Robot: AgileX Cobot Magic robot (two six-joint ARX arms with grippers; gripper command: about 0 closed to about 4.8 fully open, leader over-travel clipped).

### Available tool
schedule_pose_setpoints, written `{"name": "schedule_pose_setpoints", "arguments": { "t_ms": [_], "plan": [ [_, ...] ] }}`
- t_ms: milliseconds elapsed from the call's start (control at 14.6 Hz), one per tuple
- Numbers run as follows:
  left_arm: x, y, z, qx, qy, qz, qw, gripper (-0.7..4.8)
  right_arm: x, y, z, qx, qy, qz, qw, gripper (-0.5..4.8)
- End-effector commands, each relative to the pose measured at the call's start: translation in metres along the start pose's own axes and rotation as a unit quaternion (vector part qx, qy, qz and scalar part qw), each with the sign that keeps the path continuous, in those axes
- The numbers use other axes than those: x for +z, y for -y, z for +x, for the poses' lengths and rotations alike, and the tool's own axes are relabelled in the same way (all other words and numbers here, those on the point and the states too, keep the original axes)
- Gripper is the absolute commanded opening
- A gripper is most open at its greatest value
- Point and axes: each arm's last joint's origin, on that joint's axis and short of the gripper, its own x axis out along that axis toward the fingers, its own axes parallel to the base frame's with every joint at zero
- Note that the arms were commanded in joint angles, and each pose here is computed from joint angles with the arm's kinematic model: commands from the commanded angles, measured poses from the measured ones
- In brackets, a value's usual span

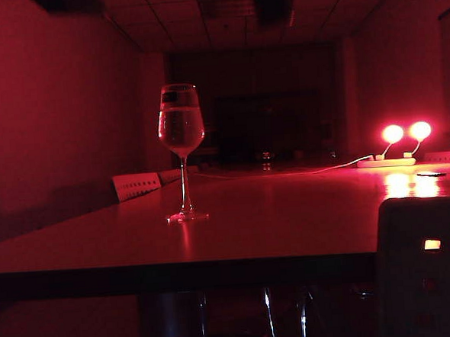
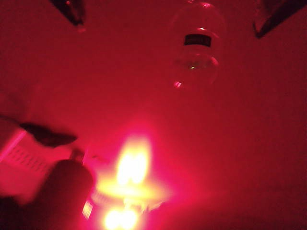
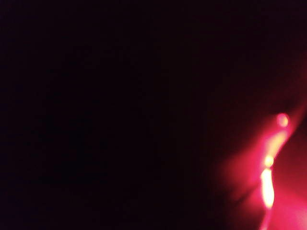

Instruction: Pick up the black thermos cup, pour some water from it into the stemmed glass, and then put the thermos cup back on the table.

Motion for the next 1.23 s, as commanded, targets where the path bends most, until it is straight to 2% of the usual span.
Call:
{"name": "schedule_pose_setpoints", "arguments": {
  "t_ms": [68,205,342,547,684,821,958,1163,1232],
  "plan": [
    [0.012,0.007,-0.024,-0.009,0.001,-0.001,1.000,4.79,0.048,0.007,-0.039,0.019,-0.008,0.004,1.000,1.80],
    [0.017,0.010,-0.037,-0.014,-0.001,-0.001,1.000,4.79,0.065,0.009,-0.061,0.025,-0.030,0.012,0.999,1.80],
    [0.020,0.013,-0.045,-0.019,0.000,-0.001,1.000,4.79,0.079,0.009,-0.082,0.057,-0.047,0.016,0.997,1.80],
    [0.016,0.013,-0.047,-0.026,-0.019,-0.006,0.999,4.79,0.082,0.008,-0.105,0.070,-0.094,0.019,0.993,1.81],
    [0.015,0.013,-0.047,-0.026,-0.028,-0.008,0.999,4.79,0.062,0.000,-0.124,0.075,-0.117,0.023,0.990,1.81],
    [0.015,0.014,-0.047,-0.030,-0.028,-0.008,0.999,4.79,0.033,-0.010,-0.146,0.066,-0.089,0.037,0.993,1.80],
    [0.012,0.014,-0.047,-0.046,-0.041,-0.012,0.998,4.79,-0.007,-0.024,-0.166,0.057,-0.070,0.082,0.993,1.80],
    [0.004,0.017,-0.045,-0.081,-0.060,-0.019,0.995,4.79,-0.069,-0.042,-0.178,0.057,-0.102,0.098,0.988,1.80],
    [-0.003,0.021,-0.043,-0.091,-0.070,-0.019,0.993,4.79,-0.088,-0.047,-0.181,0.054,-0.091,0.097,0.990,1.80]
  ]
}}
